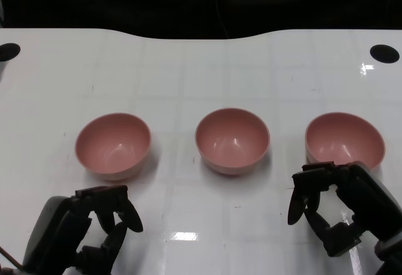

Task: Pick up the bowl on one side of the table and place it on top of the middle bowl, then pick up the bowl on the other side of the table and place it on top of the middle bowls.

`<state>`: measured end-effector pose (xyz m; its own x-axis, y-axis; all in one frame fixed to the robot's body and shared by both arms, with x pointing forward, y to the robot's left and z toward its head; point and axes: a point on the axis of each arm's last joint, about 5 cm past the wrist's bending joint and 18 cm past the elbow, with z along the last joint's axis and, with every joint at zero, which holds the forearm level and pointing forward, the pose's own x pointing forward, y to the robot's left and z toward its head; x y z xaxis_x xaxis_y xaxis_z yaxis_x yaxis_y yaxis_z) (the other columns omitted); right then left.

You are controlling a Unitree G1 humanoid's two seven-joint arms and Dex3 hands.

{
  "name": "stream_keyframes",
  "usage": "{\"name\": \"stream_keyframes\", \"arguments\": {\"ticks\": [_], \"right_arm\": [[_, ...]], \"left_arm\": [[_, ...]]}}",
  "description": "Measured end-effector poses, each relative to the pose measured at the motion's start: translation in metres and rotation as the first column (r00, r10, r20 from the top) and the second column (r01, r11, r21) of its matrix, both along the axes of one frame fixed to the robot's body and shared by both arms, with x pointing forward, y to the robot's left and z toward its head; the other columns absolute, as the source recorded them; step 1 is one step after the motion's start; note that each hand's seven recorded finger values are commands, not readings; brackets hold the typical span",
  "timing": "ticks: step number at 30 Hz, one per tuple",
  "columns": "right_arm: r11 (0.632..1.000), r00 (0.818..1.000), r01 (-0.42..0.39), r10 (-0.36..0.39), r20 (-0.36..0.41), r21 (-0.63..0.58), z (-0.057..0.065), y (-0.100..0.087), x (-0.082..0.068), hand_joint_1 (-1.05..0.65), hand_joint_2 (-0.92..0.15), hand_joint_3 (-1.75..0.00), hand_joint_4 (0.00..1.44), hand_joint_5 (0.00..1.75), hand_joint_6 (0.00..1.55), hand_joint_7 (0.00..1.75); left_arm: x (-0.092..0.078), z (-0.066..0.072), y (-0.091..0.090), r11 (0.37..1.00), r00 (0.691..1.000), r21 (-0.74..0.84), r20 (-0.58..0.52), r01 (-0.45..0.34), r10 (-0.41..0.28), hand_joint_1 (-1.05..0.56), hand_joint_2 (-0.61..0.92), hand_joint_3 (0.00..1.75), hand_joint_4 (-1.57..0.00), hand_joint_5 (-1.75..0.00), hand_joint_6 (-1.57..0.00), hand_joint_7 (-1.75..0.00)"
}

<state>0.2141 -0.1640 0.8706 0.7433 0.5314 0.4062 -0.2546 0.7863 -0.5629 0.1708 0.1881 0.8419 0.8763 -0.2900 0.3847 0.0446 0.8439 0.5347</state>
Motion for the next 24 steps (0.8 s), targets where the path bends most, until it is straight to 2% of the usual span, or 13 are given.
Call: {"name": "stream_keyframes", "arguments": {"ticks": [19,20,22,24], "right_arm": [[1.000,1.000,-0.007,0.007,0.003,0.000,0.0002,0.0000,-0.0002,0.42,-0.03,-1.66,1.00,1.70,1.06,1.15],[1.000,1.000,-0.007,0.007,0.003,0.000,0.0003,0.0000,-0.0002,0.41,-0.02,-1.66,1.00,1.70,1.06,1.15],[1.000,1.000,-0.007,0.007,0.004,0.000,0.0005,0.0001,-0.0001,0.41,-0.02,-1.65,1.00,1.70,1.05,1.15],[1.000,1.000,-0.007,0.007,0.004,0.000,0.0005,0.0001,-0.0001,0.42,-0.02,-1.66,1.00,1.69,1.05,1.16]], "left_arm": [[0.0002,0.0003,-0.0001,1.000,1.000,-0.002,0.003,-0.003,0.003,-0.08,0.32,1.42,-0.85,-1.61,-0.85,-1.29],[0.0002,0.0005,-0.0001,1.000,1.000,-0.003,0.005,-0.005,0.005,-0.07,0.32,1.37,-0.83,-1.59,-0.85,-1.17],[0.0003,0.0007,0.0006,1.000,1.000,-0.012,0.019,-0.023,0.023,-0.07,0.34,1.31,-0.81,-1.56,-0.87,-1.05],[0.0004,0.0009,0.0019,0.999,0.998,-0.018,0.037,-0.044,0.044,-0.09,0.41,1.15,-0.77,-1.50,-0.88,-0.85]]}}
